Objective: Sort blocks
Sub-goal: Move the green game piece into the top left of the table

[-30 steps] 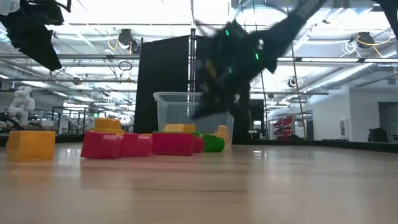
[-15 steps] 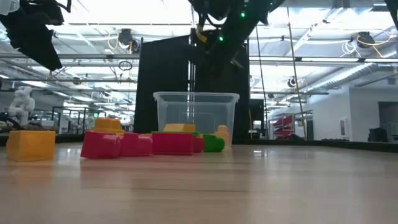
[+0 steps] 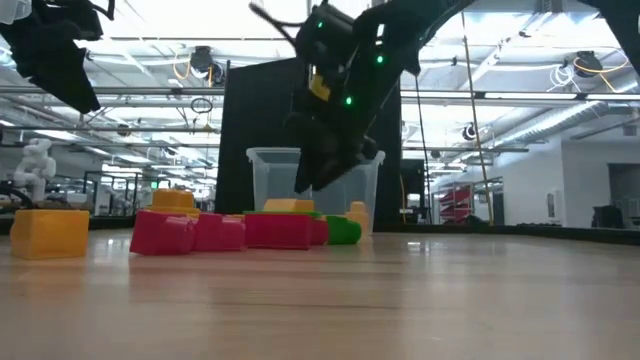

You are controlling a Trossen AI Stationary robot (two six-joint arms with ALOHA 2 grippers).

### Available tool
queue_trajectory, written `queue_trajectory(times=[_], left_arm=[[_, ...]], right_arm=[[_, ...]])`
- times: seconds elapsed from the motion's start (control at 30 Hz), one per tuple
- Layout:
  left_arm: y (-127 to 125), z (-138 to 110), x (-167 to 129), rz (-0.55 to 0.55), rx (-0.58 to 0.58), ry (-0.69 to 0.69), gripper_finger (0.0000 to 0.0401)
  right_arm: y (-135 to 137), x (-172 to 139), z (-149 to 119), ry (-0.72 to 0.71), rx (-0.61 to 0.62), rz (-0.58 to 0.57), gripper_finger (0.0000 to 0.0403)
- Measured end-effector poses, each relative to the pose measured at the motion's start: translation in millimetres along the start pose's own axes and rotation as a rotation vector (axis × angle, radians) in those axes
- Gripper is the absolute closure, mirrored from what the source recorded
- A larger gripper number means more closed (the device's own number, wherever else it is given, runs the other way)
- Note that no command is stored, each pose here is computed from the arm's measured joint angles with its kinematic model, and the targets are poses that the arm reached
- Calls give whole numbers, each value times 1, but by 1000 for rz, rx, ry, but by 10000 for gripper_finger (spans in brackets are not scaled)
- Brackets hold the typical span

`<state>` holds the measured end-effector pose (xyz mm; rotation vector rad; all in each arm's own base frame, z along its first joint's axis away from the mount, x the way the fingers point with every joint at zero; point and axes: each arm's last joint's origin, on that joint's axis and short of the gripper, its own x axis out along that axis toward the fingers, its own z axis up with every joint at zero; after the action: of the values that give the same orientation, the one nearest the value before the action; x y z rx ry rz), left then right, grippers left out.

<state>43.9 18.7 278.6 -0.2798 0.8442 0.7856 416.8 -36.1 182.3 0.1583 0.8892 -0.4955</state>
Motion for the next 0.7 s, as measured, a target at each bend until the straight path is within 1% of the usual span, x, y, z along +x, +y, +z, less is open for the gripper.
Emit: queue_trajectory(times=[0.1,0.2,0.33,0.47,0.57,0.63,0.7], left_arm=[[0,0,0,0,0,0,114],[0,0,0,0,0,0,114],[0,0,0,0,0,0,114],[0,0,0,0,-1,0,114],[0,0,0,0,0,0,114],[0,0,0,1,-1,-1,114],[0,0,0,1,0,0,114]], right_arm=[[0,9,-4,4,-20,-60,171],[-2,11,-5,0,-39,-107,183],[-2,10,-1,-45,-87,-147,198],[-1,10,3,-82,-93,-136,201],[-4,11,3,-77,-93,-137,202],[-6,16,3,-78,-85,-142,202],[-8,21,3,-70,-81,-123,202]])
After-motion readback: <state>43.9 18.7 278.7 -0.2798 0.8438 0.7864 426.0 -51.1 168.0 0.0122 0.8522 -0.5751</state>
